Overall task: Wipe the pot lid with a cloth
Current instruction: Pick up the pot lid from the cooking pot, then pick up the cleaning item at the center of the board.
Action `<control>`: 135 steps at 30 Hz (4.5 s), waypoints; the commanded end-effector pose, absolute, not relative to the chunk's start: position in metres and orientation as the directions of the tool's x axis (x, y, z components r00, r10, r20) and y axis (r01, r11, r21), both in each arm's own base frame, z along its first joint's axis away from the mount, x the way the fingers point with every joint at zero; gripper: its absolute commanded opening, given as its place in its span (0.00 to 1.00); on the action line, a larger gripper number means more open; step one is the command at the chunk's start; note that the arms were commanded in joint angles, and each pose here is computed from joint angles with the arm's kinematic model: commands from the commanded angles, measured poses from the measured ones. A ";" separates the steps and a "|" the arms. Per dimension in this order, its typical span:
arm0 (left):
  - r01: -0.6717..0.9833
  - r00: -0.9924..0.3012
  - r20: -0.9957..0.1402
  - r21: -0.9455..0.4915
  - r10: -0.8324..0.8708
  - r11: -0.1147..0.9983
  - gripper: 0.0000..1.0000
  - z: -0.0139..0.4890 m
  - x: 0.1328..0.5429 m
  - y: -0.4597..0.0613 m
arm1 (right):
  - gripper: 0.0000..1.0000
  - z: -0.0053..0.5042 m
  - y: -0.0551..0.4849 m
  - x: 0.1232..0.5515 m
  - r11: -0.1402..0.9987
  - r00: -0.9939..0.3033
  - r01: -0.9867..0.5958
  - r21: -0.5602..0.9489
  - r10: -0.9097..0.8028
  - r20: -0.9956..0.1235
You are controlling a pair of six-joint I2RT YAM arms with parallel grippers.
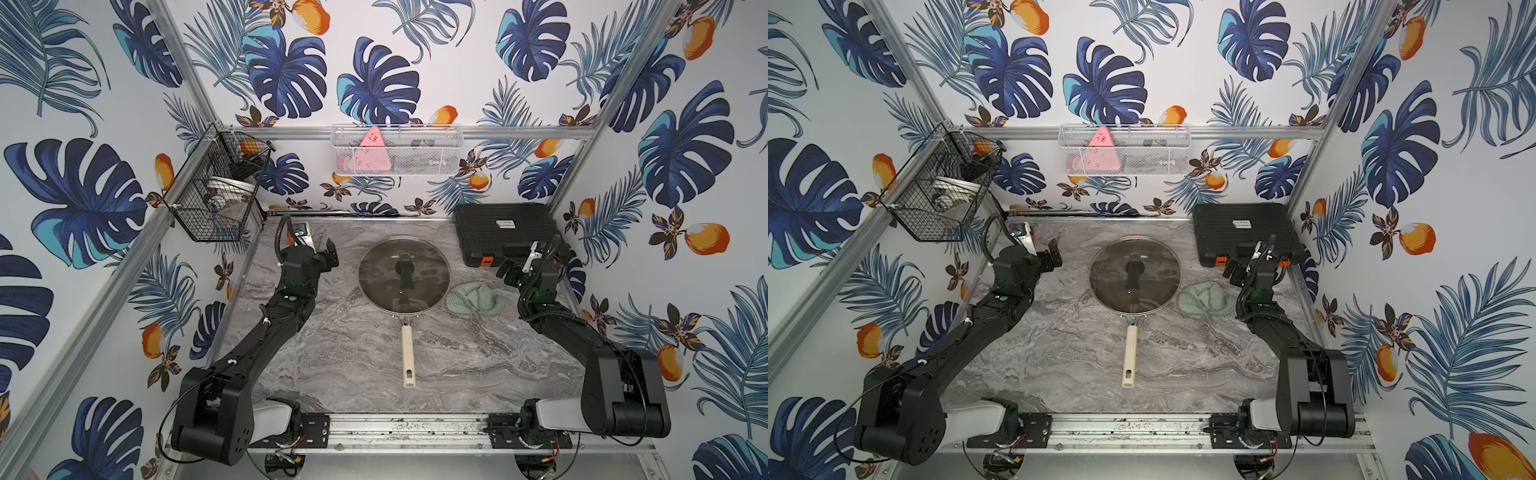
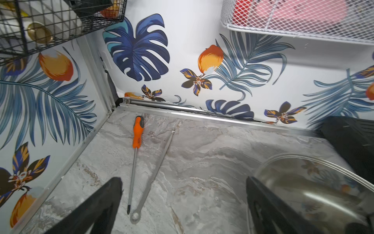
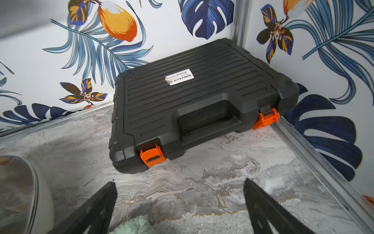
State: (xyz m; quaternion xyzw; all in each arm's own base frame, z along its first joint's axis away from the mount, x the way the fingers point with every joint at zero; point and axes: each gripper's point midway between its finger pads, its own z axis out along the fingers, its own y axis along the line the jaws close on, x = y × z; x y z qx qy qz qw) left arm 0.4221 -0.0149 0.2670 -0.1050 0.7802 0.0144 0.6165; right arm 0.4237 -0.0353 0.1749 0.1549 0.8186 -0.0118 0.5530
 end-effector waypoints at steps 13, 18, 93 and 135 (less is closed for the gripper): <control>-0.080 -0.508 -0.853 -0.092 -0.121 0.992 0.99 0.316 0.393 -0.117 | 1.00 0.164 -0.038 0.364 0.866 -0.555 0.486 0.116 0.408 -0.725; -0.038 -0.570 -0.820 -0.031 -0.047 0.999 0.99 0.317 0.397 -0.158 | 1.00 0.168 -0.036 0.356 0.861 -0.568 0.499 0.095 0.408 -0.715; -0.006 -0.843 -0.537 0.009 0.000 1.000 0.00 0.138 0.454 -0.263 | 1.00 0.128 -0.010 0.330 0.900 -0.653 0.402 0.166 0.409 -0.638; 0.300 -0.542 -0.772 0.191 0.332 0.934 0.00 0.293 0.382 -0.179 | 0.80 0.048 0.063 0.362 0.982 -0.929 0.179 -0.055 0.150 -0.337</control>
